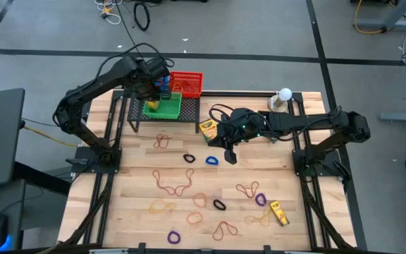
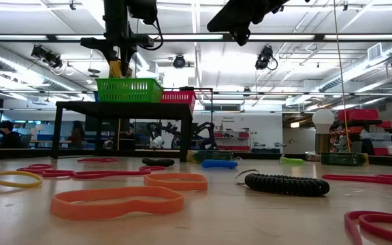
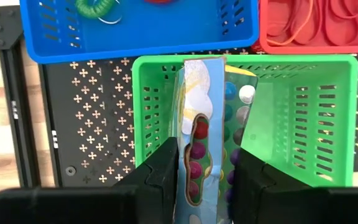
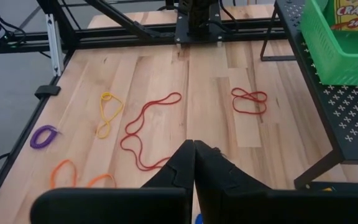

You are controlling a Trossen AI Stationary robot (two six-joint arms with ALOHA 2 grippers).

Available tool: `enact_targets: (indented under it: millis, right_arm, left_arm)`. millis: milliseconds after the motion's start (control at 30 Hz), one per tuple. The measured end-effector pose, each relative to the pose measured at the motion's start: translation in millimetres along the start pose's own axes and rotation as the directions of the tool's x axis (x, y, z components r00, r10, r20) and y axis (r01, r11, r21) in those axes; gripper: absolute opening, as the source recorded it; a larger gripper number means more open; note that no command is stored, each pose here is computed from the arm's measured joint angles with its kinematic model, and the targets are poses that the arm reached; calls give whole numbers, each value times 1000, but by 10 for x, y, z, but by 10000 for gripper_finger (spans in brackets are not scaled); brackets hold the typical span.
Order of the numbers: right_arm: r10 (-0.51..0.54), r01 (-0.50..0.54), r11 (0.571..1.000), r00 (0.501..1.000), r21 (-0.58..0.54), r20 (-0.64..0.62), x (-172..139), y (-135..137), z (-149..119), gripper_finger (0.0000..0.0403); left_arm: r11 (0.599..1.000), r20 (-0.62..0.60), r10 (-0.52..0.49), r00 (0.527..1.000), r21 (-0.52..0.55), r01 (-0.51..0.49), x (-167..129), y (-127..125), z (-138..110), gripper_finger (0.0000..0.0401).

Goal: Pick & Place Office Desk Supplies
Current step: Put the crayon box into the bin, then put the yellow rubber band into the red bin

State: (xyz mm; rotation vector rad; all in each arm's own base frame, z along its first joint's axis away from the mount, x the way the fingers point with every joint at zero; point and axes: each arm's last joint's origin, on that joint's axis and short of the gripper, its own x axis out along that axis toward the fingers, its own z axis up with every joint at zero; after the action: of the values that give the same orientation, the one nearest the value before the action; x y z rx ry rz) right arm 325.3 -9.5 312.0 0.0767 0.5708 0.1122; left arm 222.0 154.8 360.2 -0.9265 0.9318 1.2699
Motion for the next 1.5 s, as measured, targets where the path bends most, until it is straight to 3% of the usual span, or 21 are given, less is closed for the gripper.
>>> enact_targets:
  millis: [600, 867, 1133, 1400, 1500]
  right_arm:
    - [1, 0, 1000, 1000, -9, 10, 1, 0, 10, 11]
    - [13, -13, 1000, 1000, -8, 10, 1, 4, 10, 11]
    - [16, -16, 1000, 1000, -5, 10, 1, 5, 10, 11]
    - [16, -16, 1000, 1000, -2, 10, 1, 5, 9, 11]
    - [16, -16, 1000, 1000, 0, 13, 1, 4, 13, 11]
  left_arm:
    - [999, -37, 17, 999, -35, -18, 109, 1, -45, 106]
    - [1000, -23, 20, 1000, -22, -21, 105, -1, -55, 162]
    - [998, 2, 53, 999, 44, -53, 6, 37, -41, 210]
    - [990, 24, 72, 997, 124, -74, -204, 100, -7, 222]
    - [973, 65, 35, 997, 225, -48, -368, 104, 15, 218]
